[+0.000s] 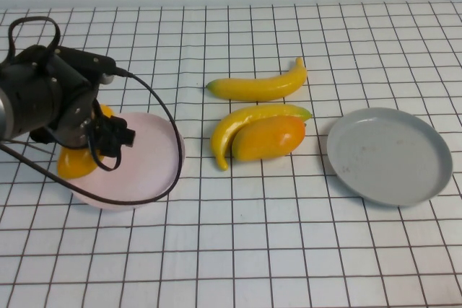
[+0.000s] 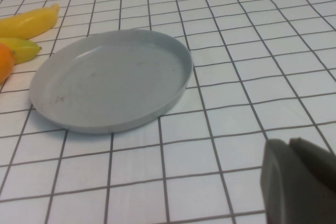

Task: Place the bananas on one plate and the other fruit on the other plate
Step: Put one type of fruit in the left plate, then put another type of fruit in the right plate

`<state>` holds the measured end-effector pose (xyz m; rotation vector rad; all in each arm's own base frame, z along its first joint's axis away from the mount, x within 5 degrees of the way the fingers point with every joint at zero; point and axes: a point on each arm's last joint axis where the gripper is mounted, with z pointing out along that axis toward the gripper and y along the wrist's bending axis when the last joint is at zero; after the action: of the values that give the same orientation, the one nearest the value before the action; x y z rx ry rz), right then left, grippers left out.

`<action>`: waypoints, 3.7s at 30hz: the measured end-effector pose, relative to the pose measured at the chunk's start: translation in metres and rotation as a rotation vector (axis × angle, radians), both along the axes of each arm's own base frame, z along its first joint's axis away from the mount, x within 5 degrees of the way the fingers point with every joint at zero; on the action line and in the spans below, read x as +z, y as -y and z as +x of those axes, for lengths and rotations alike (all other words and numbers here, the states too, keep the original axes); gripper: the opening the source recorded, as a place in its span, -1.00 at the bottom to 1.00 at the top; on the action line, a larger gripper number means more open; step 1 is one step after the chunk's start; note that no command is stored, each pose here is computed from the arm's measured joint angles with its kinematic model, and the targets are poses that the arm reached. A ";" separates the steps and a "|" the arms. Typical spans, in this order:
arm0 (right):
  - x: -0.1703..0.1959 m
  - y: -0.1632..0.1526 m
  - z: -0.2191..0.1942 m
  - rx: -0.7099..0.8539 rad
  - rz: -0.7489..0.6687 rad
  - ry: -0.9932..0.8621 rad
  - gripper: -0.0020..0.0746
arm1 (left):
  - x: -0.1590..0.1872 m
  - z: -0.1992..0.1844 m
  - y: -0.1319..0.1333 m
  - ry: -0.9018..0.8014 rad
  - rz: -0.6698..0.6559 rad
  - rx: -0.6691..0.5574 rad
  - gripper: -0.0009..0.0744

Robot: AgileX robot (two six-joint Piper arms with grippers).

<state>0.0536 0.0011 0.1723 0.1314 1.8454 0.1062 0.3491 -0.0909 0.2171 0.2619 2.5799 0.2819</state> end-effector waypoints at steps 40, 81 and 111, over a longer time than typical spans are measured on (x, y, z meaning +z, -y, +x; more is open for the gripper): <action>0.000 0.000 0.000 0.000 0.000 0.000 -0.99 | 0.034 -0.020 0.158 0.130 0.243 -1.135 0.80; 0.000 0.000 0.000 0.000 0.000 0.000 -0.99 | 0.048 0.000 0.147 -0.103 0.051 -0.631 0.43; 0.000 0.000 0.000 0.000 0.000 0.000 -0.99 | 0.005 0.002 0.039 -0.228 -0.074 -0.472 0.80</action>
<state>0.0536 0.0011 0.1723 0.1314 1.8454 0.1062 0.3515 -0.1295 0.2220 0.9016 2.6414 -0.0182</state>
